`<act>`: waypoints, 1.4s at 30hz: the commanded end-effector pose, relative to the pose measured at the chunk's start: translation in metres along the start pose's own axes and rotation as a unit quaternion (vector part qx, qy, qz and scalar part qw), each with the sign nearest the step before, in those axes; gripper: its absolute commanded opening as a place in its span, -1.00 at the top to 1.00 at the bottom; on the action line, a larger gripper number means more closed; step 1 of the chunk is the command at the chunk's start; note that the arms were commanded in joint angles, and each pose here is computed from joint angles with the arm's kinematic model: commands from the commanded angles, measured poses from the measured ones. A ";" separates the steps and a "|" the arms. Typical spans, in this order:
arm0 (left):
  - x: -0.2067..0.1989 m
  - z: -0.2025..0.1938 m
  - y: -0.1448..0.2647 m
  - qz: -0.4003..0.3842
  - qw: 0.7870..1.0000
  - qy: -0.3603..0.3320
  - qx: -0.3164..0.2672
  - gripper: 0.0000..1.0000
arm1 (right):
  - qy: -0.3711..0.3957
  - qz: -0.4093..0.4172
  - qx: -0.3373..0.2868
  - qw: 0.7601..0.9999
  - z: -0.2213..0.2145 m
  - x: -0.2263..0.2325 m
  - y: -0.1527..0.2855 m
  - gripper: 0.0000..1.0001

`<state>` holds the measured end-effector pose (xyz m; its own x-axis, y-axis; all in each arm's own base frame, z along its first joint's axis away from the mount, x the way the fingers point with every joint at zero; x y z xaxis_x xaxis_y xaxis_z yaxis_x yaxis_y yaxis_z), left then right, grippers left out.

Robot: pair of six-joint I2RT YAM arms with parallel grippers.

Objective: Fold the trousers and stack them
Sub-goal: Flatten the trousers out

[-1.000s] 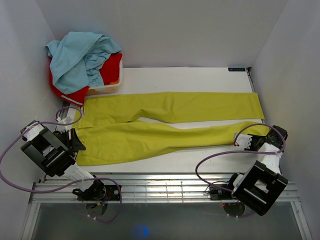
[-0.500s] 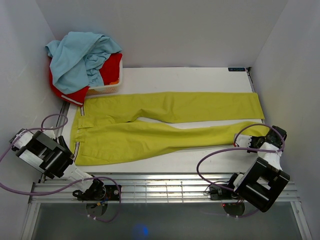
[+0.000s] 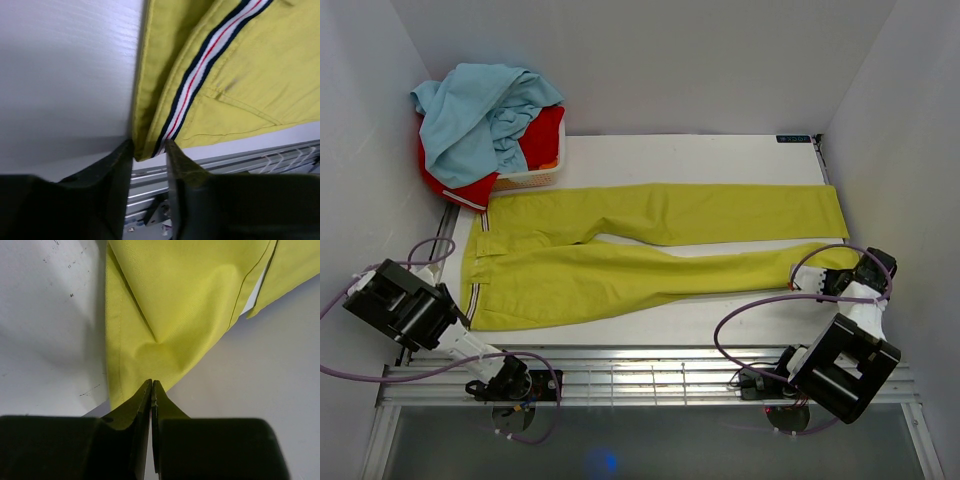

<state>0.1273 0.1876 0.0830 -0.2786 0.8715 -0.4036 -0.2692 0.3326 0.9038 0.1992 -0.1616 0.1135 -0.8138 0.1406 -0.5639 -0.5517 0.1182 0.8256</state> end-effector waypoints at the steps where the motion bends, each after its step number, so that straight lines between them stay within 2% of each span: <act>1: 0.002 0.003 -0.011 -0.029 0.999 -0.003 -0.018 0.22 | 0.010 -0.007 -0.009 1.000 0.001 -0.012 0.006 0.85; 2: 0.002 0.006 -0.010 -0.028 0.999 -0.003 -0.023 0.55 | 0.009 -0.007 -0.008 1.000 0.000 -0.014 0.008 0.85; 4: 0.008 0.018 0.002 -0.017 0.999 -0.001 -0.042 0.80 | 0.007 -0.003 -0.009 1.000 -0.001 -0.015 0.009 0.84; 5: 0.011 0.022 0.007 -0.012 0.999 0.000 -0.048 1.00 | 0.008 -0.003 -0.006 1.000 -0.002 -0.017 0.011 0.84; 10: 0.039 0.054 0.050 0.040 0.996 -0.007 -0.083 1.00 | 0.018 0.008 -0.003 1.000 -0.011 -0.032 0.024 0.84; 14: 0.051 0.067 0.067 0.072 0.993 -0.026 -0.090 1.00 | 0.027 0.024 0.000 0.999 -0.018 -0.039 0.028 0.84; 19: 0.051 0.062 0.055 0.053 0.996 -0.020 -0.074 1.00 | 0.019 0.042 -0.024 0.999 -0.009 -0.028 0.026 0.81; 21: 0.049 0.056 0.049 0.044 0.997 -0.016 -0.067 1.00 | -0.004 0.070 -0.036 0.997 -0.001 -0.012 0.030 0.64; 23: 0.047 0.053 0.045 0.037 0.997 -0.016 -0.068 1.00 | -0.039 0.103 -0.037 0.993 0.004 0.006 0.032 0.33; 24: 0.045 0.051 0.043 0.035 0.997 -0.016 -0.067 1.00 | -0.086 0.115 -0.032 0.989 0.005 0.013 0.032 0.16; 25: 0.044 0.051 0.042 0.033 0.997 -0.016 -0.069 1.00 | -0.110 0.125 -0.029 0.986 0.004 0.017 0.031 0.02; 27: 0.044 0.049 0.040 0.029 0.997 -0.012 -0.067 1.00 | -0.165 0.153 -0.021 0.974 0.000 0.017 0.030 -0.04; 29: 0.045 0.050 0.039 0.028 0.997 -0.012 -0.065 1.00 | -0.200 0.204 -0.032 0.958 -0.002 0.024 0.026 -0.39; 30: 0.045 0.051 0.040 0.030 0.997 -0.015 -0.067 1.00 | -0.207 0.205 -0.030 0.956 -0.004 0.018 0.026 -0.44; 31: 0.046 0.052 0.040 0.031 0.997 -0.016 -0.067 1.00 | -0.212 0.210 -0.032 0.954 -0.005 0.018 0.024 -0.60; 34: 0.047 0.053 0.042 0.036 0.997 -0.018 -0.068 1.00 | -0.203 0.221 -0.043 0.953 -0.006 0.017 0.013 -0.63; 36: 0.048 0.053 0.042 0.037 0.997 -0.018 -0.069 1.00 | -0.194 0.242 -0.041 0.950 -0.005 0.026 0.003 -0.61; 38: 0.049 0.053 0.039 0.035 0.997 -0.013 -0.068 1.00 | -0.176 0.251 -0.026 0.952 -0.006 0.032 -0.007 -0.42; 39: 0.050 0.054 0.038 0.034 0.997 -0.012 -0.067 1.00 | -0.170 0.255 -0.019 0.952 -0.007 0.035 -0.010 -0.24; 40: 0.051 0.054 0.038 0.035 0.997 -0.009 -0.066 1.00 | -0.165 0.260 -0.013 0.951 -0.007 0.041 -0.013 0.34; 42: 0.055 0.056 0.038 0.041 0.997 -0.010 -0.063 1.00 | -0.148 0.243 0.011 0.959 -0.016 0.035 -0.017 0.75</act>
<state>0.1499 0.2548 0.1055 -0.2834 0.8961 -0.3417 -0.3308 0.2431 0.9119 0.1754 -0.1648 0.0832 -0.8783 0.4737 -0.0656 -0.1211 -0.0875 0.9888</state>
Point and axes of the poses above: each gripper's point midway between its finger pads, its own y axis back along the fingers, its own x axis along the line the jaws close on, z = x × y, the point moved 7 cm from there along y, back along the fingers, and after that the axes turned 2 degrees about -y, right-handed, at the moved point
